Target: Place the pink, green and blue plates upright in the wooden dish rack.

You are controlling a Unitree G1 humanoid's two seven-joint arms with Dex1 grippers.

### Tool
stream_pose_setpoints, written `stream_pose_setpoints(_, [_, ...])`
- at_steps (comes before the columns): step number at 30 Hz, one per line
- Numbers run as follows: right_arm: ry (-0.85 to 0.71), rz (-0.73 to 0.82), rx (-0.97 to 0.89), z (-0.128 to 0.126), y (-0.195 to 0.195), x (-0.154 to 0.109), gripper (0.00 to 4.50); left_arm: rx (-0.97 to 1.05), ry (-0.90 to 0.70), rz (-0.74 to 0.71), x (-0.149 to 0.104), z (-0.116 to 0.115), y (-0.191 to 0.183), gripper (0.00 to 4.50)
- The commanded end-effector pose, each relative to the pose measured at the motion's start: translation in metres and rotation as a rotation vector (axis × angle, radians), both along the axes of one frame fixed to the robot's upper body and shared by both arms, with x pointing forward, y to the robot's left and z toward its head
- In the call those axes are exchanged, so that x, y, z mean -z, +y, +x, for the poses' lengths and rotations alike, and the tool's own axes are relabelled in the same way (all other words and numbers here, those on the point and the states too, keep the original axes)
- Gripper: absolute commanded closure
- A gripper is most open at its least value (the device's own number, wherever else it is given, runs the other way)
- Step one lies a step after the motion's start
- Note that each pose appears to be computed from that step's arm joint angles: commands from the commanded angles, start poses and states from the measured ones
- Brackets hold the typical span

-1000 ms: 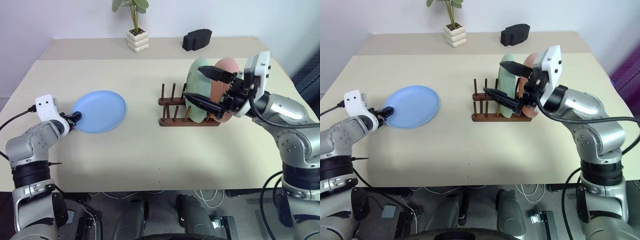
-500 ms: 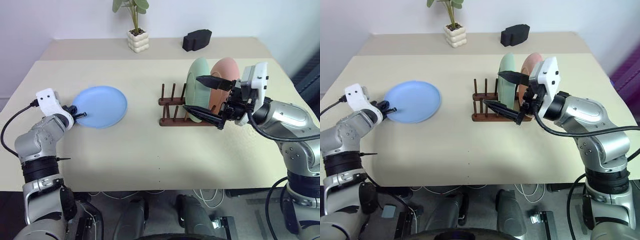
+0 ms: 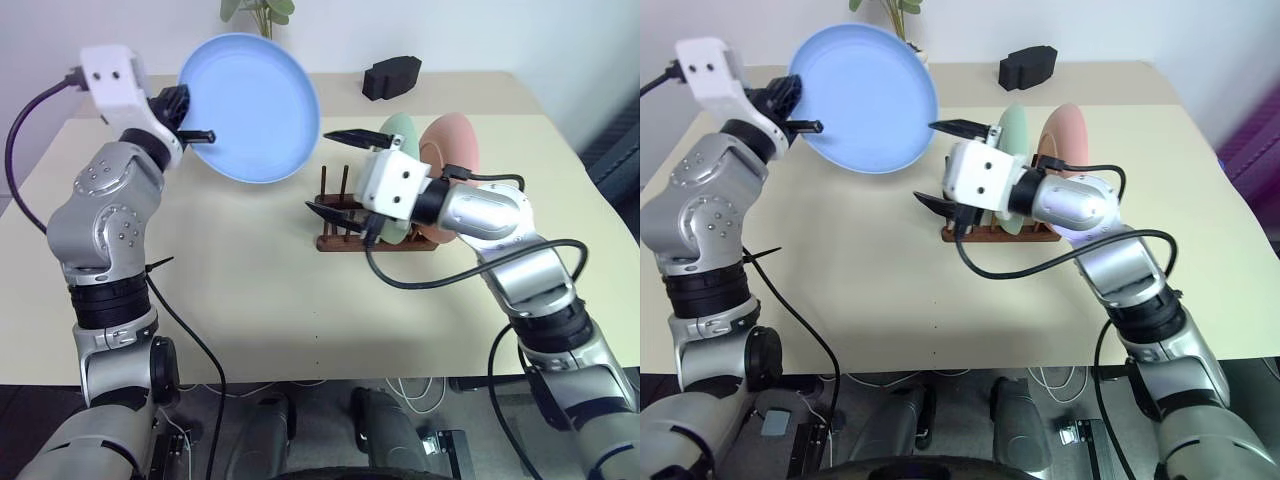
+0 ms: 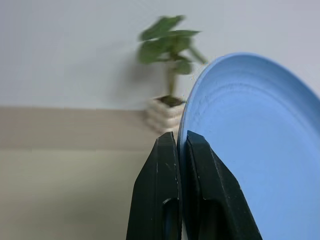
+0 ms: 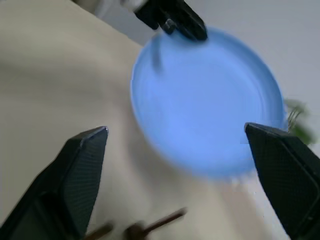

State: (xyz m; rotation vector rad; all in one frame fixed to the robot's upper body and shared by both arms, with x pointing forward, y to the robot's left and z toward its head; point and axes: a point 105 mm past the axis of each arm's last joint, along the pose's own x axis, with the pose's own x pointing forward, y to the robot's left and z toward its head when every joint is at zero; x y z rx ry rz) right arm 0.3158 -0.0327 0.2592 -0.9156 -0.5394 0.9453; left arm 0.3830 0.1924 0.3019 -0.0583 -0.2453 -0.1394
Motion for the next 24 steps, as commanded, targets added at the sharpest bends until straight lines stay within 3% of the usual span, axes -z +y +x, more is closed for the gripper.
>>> stream_pose_setpoints(1, [-0.109, -0.043, -0.005, 0.001, 0.009, -0.002, 0.00, 0.009, -0.076, 0.015, -0.027, -0.013, -0.013, 4.43])
stream_pose_setpoints(7, [-0.169, -0.097, -0.021, 0.001, 0.024, 0.007, 0.00, 0.047, -0.092, 0.020, -0.038, -0.024, -0.034, 4.43])
stream_pose_setpoints(17, [-0.238, -0.136, 0.077, 0.023, 0.024, 0.012, 0.00, 0.143, -0.088, 0.059, -0.041, -0.039, -0.048, 4.43])
stream_pose_setpoints(21, [-0.248, -0.134, 0.091, 0.025, 0.023, 0.012, 1.29, 0.146, -0.085, 0.068, -0.040, -0.041, -0.047, 4.50])
stream_pose_setpoints(24, [-0.252, -0.130, 0.090, 0.024, 0.024, 0.011, 2.86, 0.143, -0.079, 0.069, -0.038, -0.040, -0.045, 4.50])
